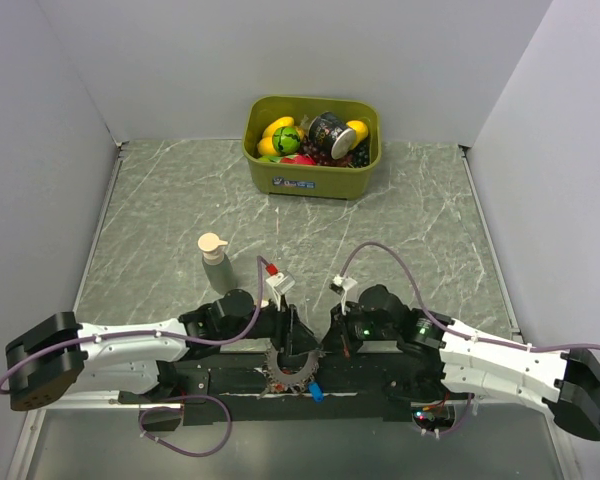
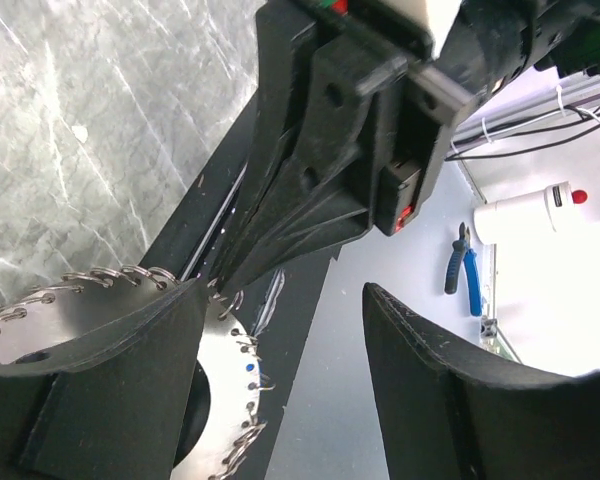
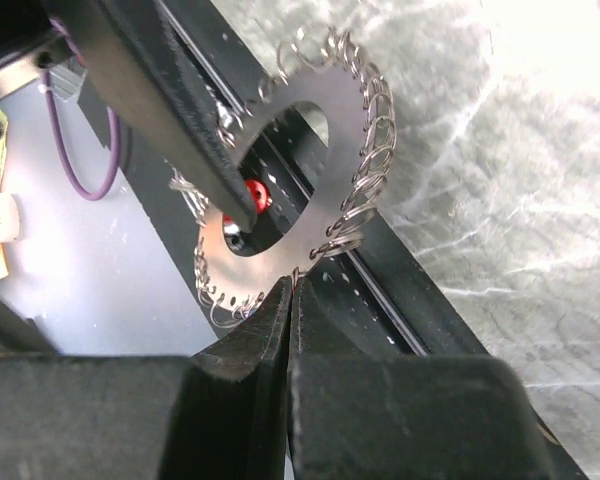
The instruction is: Put the keys on the keyring
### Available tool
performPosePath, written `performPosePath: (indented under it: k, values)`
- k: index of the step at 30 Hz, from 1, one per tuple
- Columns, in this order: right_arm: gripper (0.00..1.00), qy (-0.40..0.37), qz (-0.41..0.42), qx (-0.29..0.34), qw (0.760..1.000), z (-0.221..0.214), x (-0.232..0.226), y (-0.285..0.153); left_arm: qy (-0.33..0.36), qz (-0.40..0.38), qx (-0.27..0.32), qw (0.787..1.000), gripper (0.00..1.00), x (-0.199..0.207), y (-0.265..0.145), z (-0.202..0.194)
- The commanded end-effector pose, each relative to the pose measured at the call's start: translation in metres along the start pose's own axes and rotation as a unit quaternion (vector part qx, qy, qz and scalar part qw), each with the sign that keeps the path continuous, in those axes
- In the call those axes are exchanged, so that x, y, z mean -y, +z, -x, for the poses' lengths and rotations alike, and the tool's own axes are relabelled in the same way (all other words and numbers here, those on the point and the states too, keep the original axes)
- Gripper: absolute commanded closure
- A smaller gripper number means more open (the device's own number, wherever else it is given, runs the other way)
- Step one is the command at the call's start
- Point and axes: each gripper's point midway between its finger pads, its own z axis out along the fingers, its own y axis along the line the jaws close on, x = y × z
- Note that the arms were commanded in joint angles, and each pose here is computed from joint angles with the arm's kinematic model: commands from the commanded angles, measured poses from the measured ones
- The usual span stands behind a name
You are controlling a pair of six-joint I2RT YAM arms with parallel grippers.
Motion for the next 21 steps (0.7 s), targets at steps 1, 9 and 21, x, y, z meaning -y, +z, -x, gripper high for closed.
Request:
performPosePath:
  k: [1, 9, 21]
  values:
    - [1.0, -0.05, 0.017, 0.047, 0.997, 0.035, -0.022, -0.012, 0.031, -0.011, 0.034, 0.999, 0.32, 0.013, -0.005, 0.022]
    - [1.0, -0.094, 0.015, 0.075, 0.993, 0.059, -0.032, -0.022, 0.055, -0.017, 0.062, 0.996, 0.32, 0.026, -0.013, 0.043]
    - [1.0, -0.141, 0.023, 0.109, 0.984, 0.092, -0.052, -0.033, 0.089, 0.0, 0.098, 0.991, 0.32, 0.029, -0.024, 0.069]
